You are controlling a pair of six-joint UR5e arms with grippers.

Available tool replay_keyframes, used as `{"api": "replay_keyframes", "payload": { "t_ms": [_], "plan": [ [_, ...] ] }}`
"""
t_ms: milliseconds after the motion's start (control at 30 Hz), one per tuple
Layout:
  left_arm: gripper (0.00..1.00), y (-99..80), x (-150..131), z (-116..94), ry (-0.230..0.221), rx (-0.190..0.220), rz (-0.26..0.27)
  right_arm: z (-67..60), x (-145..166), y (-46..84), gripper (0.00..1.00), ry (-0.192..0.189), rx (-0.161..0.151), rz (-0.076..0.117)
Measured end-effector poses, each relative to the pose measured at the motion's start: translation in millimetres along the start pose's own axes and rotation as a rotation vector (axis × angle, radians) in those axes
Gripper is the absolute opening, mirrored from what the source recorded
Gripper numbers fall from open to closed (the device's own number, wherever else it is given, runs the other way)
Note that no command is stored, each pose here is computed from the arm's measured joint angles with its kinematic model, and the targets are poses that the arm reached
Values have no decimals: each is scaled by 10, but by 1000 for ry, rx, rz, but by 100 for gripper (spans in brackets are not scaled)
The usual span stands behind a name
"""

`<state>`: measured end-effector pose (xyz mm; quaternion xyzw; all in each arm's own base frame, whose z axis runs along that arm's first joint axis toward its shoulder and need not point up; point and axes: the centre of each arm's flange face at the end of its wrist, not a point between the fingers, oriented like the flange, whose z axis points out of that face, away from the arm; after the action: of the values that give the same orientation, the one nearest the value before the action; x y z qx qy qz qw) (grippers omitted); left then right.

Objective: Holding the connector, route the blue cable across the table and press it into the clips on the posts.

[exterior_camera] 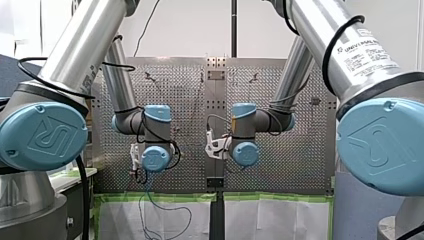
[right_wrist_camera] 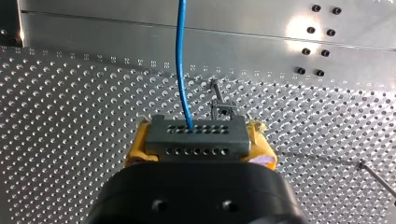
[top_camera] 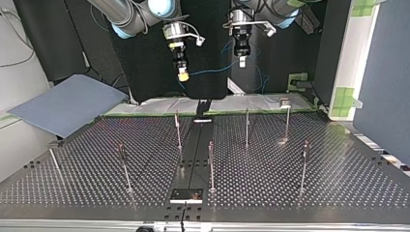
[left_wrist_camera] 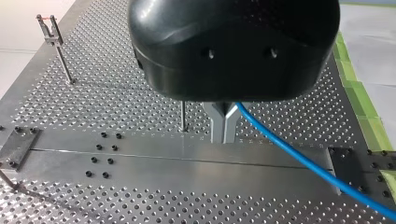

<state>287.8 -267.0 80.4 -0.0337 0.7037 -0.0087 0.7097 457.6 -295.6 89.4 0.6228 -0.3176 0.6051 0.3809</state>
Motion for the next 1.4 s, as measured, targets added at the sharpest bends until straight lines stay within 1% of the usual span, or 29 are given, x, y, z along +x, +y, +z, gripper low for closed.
{"api": "replay_keyframes", "payload": {
  "t_ms": [1067,1400],
  "plan": [
    [0,0,-1,-1,0,0,0,0,0,-1,0,0,0,0],
    [0,-1,2,-7,2,0,2,-9,-5,-6,0,-5,2,-2]
  ]
}}
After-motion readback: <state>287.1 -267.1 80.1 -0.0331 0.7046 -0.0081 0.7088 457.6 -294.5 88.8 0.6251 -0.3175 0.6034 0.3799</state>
